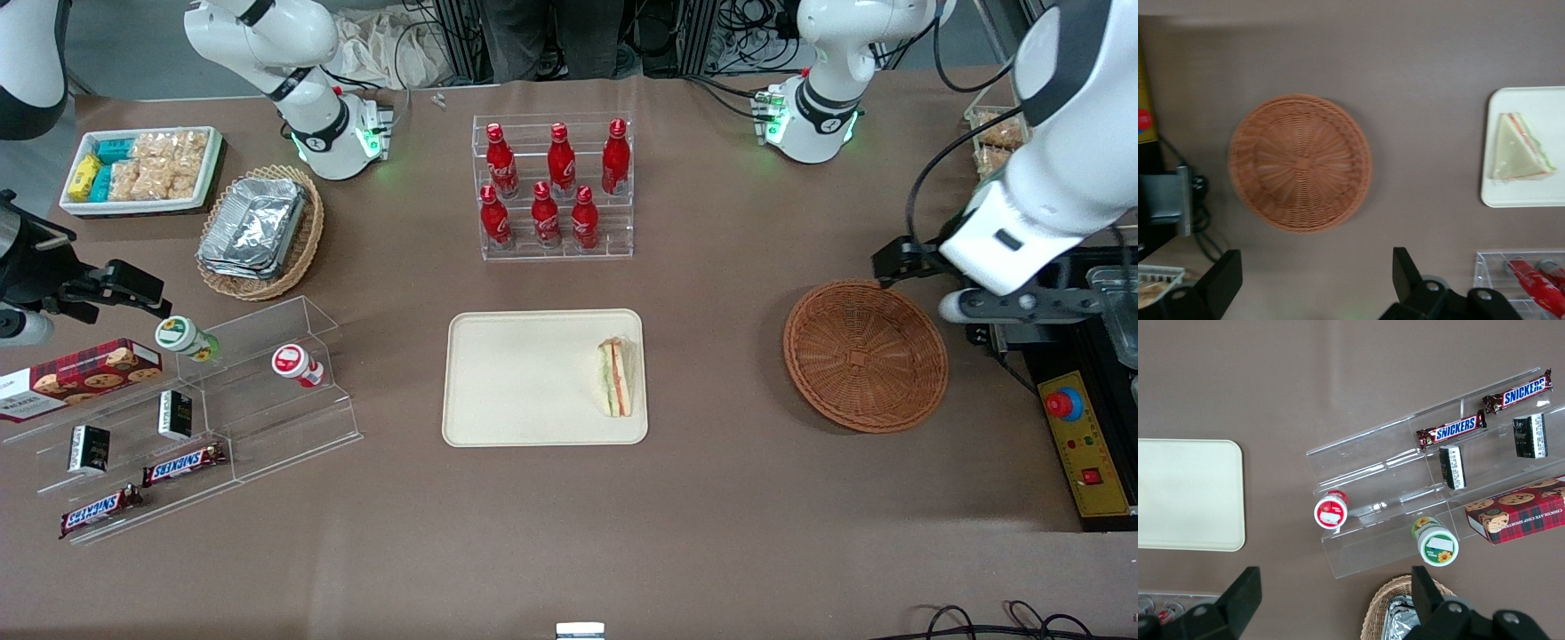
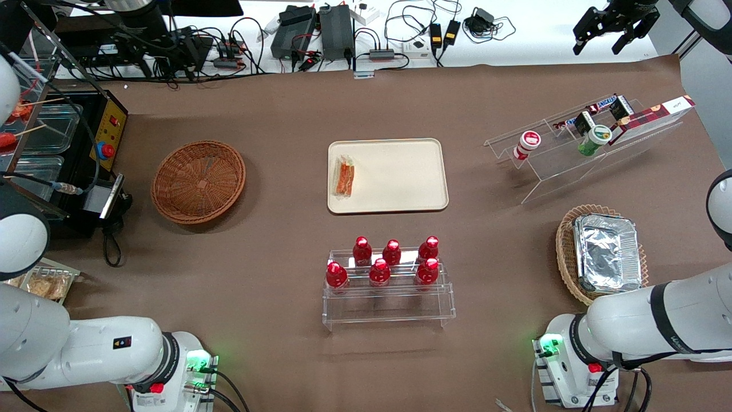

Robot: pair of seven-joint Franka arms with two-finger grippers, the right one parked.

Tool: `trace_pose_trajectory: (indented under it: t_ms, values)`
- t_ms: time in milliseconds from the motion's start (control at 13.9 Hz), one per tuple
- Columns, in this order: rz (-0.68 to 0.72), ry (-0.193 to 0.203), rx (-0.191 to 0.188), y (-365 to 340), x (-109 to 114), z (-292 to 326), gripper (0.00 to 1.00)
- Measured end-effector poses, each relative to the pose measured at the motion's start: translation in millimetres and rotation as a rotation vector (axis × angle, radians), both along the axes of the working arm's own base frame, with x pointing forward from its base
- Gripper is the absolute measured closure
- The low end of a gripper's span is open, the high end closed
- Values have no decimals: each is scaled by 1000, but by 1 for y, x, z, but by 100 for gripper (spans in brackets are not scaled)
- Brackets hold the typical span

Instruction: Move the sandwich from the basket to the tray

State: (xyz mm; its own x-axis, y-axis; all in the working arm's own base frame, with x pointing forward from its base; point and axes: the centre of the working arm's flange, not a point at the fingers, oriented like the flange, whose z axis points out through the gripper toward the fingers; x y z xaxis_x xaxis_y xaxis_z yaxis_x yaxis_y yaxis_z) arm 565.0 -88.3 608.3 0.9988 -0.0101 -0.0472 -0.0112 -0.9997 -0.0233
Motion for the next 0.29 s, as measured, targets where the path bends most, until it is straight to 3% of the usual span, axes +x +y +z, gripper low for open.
trace_pose_trajectory:
  t_ms: [289]
  values:
    - [-8,-21,-4,34,-31,19,0]
